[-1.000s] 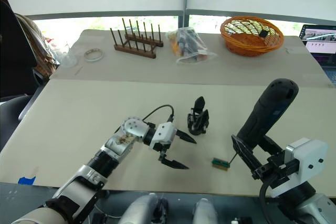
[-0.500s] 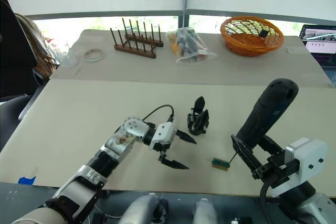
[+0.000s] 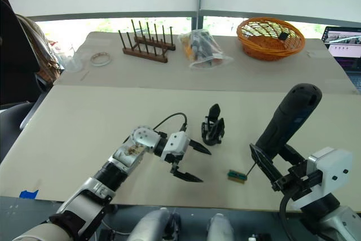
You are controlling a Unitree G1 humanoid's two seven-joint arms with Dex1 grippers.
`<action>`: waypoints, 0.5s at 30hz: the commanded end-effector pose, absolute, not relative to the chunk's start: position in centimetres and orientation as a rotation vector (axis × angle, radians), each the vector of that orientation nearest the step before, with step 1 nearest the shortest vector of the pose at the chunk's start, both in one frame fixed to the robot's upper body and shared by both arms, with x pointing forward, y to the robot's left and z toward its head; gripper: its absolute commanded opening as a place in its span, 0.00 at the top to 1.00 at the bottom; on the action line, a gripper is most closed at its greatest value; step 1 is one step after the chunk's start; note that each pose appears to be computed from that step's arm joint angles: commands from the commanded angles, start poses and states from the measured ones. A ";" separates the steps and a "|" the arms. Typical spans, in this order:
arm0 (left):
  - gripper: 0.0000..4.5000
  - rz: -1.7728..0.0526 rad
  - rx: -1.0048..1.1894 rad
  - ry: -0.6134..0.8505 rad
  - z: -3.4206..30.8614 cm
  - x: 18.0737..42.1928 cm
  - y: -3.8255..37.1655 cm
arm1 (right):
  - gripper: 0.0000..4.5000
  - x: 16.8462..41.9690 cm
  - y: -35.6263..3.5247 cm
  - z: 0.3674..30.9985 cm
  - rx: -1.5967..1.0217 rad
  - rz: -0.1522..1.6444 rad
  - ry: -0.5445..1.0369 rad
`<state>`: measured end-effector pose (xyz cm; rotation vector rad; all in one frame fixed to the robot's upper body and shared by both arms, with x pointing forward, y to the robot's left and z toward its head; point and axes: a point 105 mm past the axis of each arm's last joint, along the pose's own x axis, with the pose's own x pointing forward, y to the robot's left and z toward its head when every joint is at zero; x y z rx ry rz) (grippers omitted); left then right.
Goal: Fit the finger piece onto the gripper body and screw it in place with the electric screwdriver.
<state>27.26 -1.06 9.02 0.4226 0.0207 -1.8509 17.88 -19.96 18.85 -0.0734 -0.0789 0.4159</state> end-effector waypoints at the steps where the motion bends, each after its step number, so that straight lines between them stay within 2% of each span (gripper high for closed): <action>1: 0.00 -1.858 0.430 -0.040 10.2 27.2 -1.3 | 0.57 17.5 -19.7 20.3 -0.103 0.419 -0.147; 15: 0.00 -1.851 0.434 -0.040 10.2 27.4 -1.3 | 0.57 17.7 -19.4 20.4 -0.110 0.431 -0.148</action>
